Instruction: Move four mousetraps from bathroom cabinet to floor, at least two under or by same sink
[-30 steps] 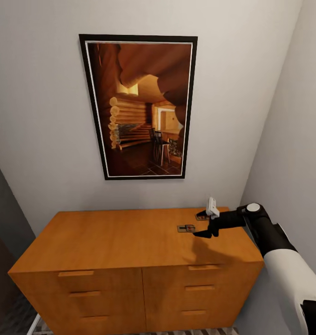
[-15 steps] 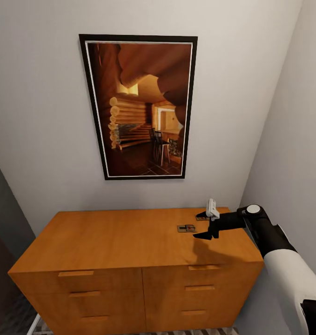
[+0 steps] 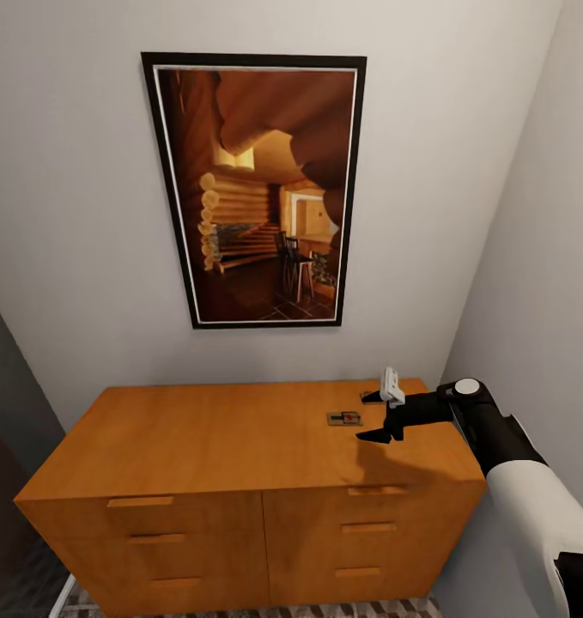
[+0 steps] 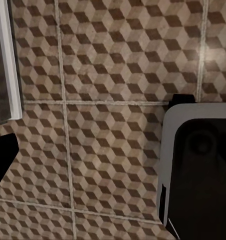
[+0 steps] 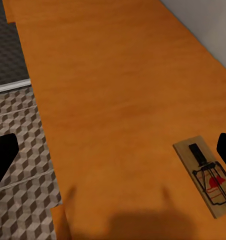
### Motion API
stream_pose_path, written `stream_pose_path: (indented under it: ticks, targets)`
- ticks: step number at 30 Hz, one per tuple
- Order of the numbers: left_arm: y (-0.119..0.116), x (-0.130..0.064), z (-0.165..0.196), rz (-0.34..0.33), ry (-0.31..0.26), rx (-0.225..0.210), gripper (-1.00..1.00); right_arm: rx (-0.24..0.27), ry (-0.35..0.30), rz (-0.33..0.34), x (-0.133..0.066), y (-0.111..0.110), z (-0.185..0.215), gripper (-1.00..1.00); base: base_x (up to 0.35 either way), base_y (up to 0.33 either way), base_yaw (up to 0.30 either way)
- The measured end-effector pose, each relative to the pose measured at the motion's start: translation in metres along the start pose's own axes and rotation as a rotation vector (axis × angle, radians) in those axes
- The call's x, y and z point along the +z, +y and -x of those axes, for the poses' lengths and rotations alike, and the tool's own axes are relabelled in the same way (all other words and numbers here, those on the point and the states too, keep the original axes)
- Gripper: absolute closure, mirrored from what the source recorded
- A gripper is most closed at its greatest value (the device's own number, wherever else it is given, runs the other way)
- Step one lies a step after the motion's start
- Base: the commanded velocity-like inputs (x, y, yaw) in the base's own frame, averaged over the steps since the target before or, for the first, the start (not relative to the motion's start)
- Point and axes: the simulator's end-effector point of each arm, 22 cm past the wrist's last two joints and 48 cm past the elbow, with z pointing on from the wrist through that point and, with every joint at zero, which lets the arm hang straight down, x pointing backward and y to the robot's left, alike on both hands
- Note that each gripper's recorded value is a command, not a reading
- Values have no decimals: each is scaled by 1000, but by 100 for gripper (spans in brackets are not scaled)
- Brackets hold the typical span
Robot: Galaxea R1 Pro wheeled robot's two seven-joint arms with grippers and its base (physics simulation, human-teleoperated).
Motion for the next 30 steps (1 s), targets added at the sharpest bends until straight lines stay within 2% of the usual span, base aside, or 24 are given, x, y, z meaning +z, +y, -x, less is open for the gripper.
stream_pose_path:
  ticks: [20, 30]
  targets:
    - [-1, 2, -12, -1, 31, 7, -100, 24, 12, 16, 10, 0, -16, -100, 8, 0, 0]
    - [-1, 3, -17, -1, 41, 10, -100, 32, 16, 19, 14, -1, -21, -100, 143, 0, 0]
